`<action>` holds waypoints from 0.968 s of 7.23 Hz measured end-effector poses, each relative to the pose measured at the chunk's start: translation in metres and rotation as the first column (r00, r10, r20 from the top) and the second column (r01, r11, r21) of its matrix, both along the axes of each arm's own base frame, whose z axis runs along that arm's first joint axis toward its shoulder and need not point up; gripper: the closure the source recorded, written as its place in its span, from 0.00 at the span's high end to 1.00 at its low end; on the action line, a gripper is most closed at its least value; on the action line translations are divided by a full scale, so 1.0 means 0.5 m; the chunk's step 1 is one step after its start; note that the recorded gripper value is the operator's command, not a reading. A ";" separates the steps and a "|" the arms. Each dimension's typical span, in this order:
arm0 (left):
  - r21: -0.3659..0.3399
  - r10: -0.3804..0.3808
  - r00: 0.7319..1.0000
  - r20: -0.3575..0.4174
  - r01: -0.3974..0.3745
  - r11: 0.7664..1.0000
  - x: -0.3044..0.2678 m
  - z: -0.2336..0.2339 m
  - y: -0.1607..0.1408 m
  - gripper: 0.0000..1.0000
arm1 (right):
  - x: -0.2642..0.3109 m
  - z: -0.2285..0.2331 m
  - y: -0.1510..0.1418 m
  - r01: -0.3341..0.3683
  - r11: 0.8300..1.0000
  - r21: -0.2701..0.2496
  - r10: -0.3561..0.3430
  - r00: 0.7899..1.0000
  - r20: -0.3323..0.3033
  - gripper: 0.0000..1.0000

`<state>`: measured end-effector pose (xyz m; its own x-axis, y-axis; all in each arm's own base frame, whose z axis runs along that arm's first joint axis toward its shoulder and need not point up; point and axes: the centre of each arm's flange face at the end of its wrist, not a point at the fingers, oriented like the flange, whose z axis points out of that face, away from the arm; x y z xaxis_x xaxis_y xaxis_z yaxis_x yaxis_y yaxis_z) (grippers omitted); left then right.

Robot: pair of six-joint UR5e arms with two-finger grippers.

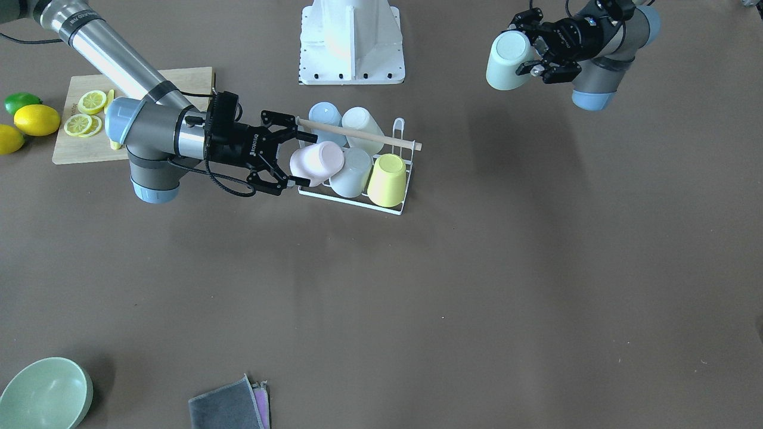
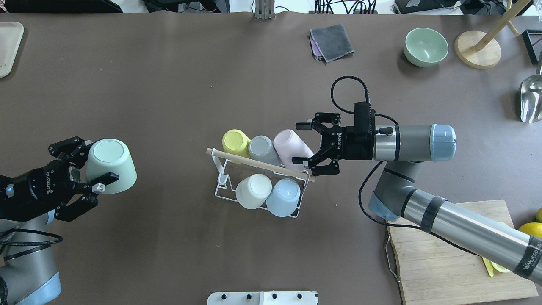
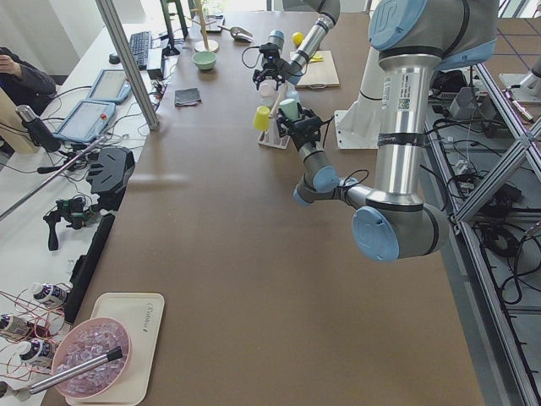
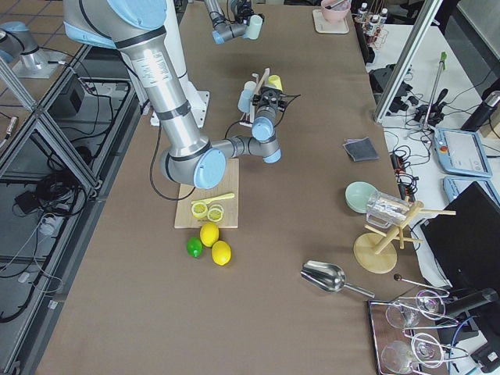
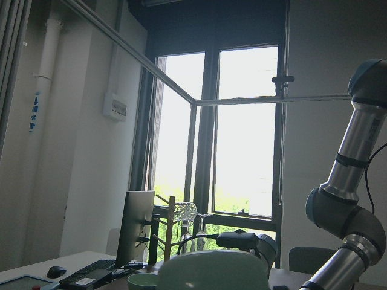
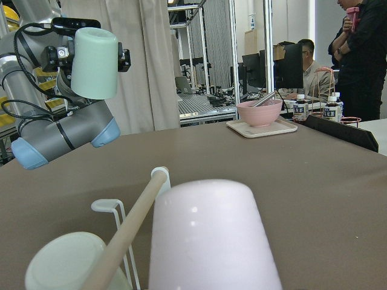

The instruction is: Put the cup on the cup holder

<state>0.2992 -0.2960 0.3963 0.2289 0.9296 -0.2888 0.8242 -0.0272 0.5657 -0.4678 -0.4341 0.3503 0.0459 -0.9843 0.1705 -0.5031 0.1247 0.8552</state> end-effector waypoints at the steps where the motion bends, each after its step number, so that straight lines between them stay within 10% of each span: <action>1: 0.028 0.003 1.000 0.017 -0.003 1.000 0.005 -0.003 0.002 0.00 | 0.003 0.000 -0.002 0.000 1.000 -0.002 0.000 1.000 0.001 1.00; 4: 0.046 -0.004 1.000 0.026 0.003 0.999 0.004 -0.013 -0.007 0.00 | 0.049 -0.008 -0.037 0.019 1.000 -0.003 -0.019 1.000 -0.007 1.00; 7: 0.055 -0.024 1.000 0.014 0.023 0.998 0.031 -0.063 -0.045 0.00 | 0.110 -0.020 -0.106 0.117 0.990 -0.083 -0.129 0.977 -0.171 1.00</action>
